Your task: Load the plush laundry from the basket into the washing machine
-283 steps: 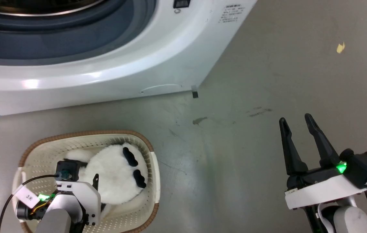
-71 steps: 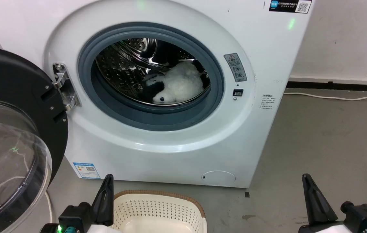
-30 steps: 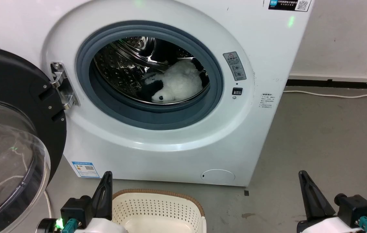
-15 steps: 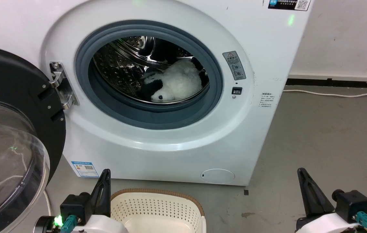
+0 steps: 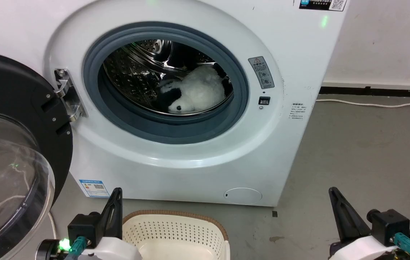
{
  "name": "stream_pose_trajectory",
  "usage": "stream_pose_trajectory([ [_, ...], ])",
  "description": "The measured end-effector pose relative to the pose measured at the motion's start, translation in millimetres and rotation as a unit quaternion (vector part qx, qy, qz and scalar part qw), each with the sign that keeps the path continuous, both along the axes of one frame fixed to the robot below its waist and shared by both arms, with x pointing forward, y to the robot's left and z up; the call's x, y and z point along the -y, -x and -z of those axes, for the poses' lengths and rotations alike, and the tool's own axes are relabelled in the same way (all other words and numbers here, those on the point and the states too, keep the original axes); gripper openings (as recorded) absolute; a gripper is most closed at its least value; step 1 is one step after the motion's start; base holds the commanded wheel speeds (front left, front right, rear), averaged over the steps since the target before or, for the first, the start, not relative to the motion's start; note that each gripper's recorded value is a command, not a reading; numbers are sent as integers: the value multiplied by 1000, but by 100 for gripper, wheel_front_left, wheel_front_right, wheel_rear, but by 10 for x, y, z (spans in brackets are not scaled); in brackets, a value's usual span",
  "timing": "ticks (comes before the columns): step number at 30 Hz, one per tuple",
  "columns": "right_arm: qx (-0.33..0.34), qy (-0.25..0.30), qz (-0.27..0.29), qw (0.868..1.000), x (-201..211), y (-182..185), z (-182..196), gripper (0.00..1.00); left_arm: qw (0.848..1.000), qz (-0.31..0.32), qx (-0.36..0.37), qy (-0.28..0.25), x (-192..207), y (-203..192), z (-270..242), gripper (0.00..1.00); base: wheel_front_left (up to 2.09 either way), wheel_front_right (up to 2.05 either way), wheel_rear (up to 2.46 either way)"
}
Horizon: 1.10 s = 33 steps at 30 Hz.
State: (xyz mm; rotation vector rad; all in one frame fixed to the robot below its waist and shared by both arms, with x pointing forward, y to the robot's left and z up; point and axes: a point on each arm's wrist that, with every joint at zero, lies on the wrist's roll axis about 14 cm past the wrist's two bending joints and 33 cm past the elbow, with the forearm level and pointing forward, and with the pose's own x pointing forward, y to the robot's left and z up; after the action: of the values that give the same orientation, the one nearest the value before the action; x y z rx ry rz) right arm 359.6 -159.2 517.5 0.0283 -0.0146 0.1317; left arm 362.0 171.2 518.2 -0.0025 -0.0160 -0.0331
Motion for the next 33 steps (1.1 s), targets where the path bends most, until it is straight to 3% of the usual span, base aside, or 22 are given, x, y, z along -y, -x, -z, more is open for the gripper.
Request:
stream_pose_trajectory([
  [33,-10,31,-1,999,-1,-80,-42,0,1000,-9,-14,-19,-37,-60,-28,0,0,0,0],
])
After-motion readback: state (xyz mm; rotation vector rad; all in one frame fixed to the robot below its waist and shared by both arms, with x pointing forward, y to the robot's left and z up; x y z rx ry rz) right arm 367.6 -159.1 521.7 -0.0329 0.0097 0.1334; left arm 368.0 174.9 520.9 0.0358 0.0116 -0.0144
